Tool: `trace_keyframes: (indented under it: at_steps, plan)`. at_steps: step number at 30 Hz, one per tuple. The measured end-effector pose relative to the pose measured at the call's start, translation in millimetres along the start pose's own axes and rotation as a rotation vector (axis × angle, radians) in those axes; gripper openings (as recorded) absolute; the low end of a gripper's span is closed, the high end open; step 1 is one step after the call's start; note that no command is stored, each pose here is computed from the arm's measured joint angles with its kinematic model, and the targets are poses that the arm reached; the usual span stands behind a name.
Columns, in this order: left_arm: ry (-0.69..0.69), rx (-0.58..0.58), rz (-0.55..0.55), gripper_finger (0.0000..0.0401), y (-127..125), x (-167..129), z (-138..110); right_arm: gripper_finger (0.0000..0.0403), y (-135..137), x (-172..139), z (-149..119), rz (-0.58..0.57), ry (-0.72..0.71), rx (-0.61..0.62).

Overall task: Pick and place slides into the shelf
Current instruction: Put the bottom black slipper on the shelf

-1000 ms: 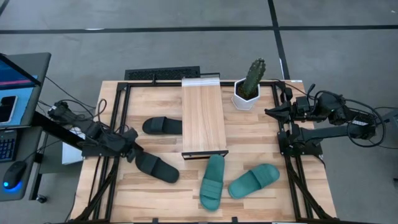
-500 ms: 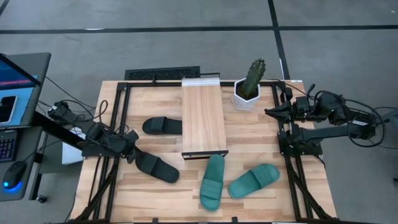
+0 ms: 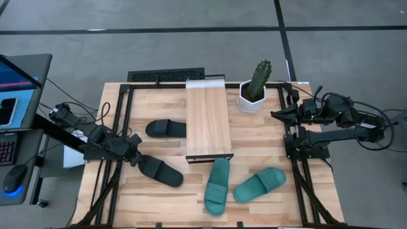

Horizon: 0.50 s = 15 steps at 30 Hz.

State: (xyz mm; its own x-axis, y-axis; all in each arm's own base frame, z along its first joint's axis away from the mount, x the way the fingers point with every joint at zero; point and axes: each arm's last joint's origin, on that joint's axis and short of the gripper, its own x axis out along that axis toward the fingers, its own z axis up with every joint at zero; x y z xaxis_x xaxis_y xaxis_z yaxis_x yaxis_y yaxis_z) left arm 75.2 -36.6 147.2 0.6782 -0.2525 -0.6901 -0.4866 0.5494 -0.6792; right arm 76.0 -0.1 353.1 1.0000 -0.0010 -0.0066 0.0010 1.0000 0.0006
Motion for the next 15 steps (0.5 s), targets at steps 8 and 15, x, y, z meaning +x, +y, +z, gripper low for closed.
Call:
trace_keyframes:
  at_steps: [8,15]
  plan:
    - [0.019,-0.007,0.063,0.0165,0.2,5.8,-0.7,0.0,0.0,0.1,0.0,0.0,0.0,0.0]
    - [0.016,-0.004,0.021,0.0165,-8.8,11.9,0.9,0.0,0.0,0.0,0.0,0.0,0.0,0.0]
